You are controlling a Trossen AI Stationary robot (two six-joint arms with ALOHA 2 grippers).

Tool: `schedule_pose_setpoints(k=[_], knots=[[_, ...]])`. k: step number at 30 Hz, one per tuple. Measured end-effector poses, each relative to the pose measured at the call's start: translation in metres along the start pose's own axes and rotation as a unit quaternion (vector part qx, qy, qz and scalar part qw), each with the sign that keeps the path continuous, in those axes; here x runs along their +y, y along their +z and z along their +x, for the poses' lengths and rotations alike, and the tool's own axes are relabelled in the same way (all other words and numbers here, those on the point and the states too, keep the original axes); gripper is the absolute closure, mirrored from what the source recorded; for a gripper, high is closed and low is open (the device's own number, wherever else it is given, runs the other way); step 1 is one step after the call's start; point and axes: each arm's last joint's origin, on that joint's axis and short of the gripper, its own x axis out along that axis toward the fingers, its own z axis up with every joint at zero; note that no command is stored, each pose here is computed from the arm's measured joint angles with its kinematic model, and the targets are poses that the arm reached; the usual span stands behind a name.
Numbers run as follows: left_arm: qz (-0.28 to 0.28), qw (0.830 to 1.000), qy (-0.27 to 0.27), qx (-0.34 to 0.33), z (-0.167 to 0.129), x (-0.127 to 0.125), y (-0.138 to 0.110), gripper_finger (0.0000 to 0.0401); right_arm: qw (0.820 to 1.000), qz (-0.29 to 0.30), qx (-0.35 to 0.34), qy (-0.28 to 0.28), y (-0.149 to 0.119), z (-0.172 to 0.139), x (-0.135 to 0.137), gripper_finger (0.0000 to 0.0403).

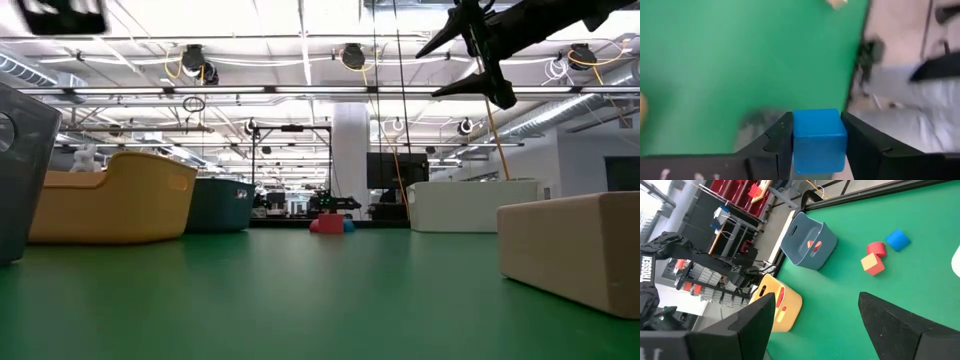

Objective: Sort & place blocks by color
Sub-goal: Put the bottom blue block into the black bin, then put the orange block into the blue bin

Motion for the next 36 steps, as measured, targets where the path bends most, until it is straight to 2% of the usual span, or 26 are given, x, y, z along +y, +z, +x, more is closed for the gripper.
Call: schedule_pose_setpoints(k=[4,12,17,20,27,36], knots=[[0.019,0.998,-0.013,0.054,0.0,-0.013,-0.028,0.0253,1.0,-0.002,0.0,0.0,0.0,0.0,0.0,0.0124],[0.039,0.993,0.039,0.108,0.004,-0.009,-0.062,0.0262,1.0,-0.003,0.0,0.0,0.0,0.0,0.0,0.0124],[0.014,0.994,0.067,0.086,0.012,-0.001,-0.07,0.0222,1.0,-0.003,0.0,0.0,0.0,0.0,0.0,0.0124],[0.018,0.995,0.072,0.061,0.013,-0.001,-0.072,0.0205,1.0,-0.003,0.0,0.0,0.0,0.0,0.0,0.0124],[0.028,0.995,0.092,0.041,0.012,0.001,-0.071,0.0199,1.0,-0.003,0.0,0.0,0.0,0.0,0.0,0.0124],[0.075,0.99,0.117,-0.017,-0.008,0.012,-0.057,0.0197,1.0,-0.003,0.0,0.0,0.0,0.0,0.0,0.0124]])
